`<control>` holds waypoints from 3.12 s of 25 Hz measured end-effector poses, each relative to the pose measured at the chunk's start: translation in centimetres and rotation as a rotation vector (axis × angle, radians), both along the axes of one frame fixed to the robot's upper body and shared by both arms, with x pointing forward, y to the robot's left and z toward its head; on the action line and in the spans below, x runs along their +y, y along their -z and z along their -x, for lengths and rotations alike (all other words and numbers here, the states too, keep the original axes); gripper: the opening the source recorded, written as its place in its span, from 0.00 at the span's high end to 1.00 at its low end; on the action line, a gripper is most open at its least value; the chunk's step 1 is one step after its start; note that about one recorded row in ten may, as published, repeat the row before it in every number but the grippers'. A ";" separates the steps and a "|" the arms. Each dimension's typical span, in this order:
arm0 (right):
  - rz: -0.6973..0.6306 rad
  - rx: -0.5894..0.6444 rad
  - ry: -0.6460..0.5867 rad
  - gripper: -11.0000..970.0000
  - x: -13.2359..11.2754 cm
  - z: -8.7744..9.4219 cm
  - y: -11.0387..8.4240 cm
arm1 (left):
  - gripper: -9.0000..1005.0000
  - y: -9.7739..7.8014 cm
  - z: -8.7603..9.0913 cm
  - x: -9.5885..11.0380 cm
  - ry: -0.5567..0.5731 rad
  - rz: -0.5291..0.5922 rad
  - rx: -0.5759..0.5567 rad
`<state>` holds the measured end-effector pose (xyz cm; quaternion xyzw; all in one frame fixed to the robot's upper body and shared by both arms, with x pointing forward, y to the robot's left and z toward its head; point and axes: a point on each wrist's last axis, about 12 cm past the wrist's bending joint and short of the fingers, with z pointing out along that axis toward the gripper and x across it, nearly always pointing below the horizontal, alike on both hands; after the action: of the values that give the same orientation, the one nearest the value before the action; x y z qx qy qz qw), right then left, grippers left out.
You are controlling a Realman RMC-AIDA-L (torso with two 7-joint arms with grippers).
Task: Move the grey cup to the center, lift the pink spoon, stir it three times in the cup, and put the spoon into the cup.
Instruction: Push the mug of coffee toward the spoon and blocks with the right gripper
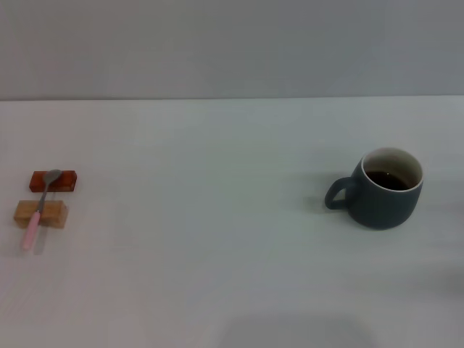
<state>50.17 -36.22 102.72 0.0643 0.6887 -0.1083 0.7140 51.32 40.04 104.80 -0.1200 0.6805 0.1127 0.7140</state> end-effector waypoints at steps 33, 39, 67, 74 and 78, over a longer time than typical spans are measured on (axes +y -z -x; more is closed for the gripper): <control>-0.008 0.033 0.000 0.37 0.1 0.1 0.6 | 0.15 -0.1 0.0 0.0 0.001 0.003 -0.010; -0.044 0.088 -0.017 0.68 0.1 -0.4 1.3 | 0.15 -0.2 0.1 0.0 0.000 0.001 -0.017; 0.111 0.309 -0.335 0.94 5.2 -5.4 2.1 | 0.14 0.0 0.1 0.2 -0.029 0.028 -0.022; 0.110 0.320 -0.404 0.94 6.7 -5.9 2.0 | 0.14 -0.1 0.0 0.2 -0.032 0.032 -0.025; 0.111 0.327 -0.426 0.94 7.4 -6.2 2.0 | 0.14 -0.1 -0.1 0.2 -0.030 0.033 -0.027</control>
<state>56.35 -28.87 100.70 -0.1395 0.7857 -0.0024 0.6026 51.39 40.23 104.91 -0.1434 0.6708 0.1108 0.7192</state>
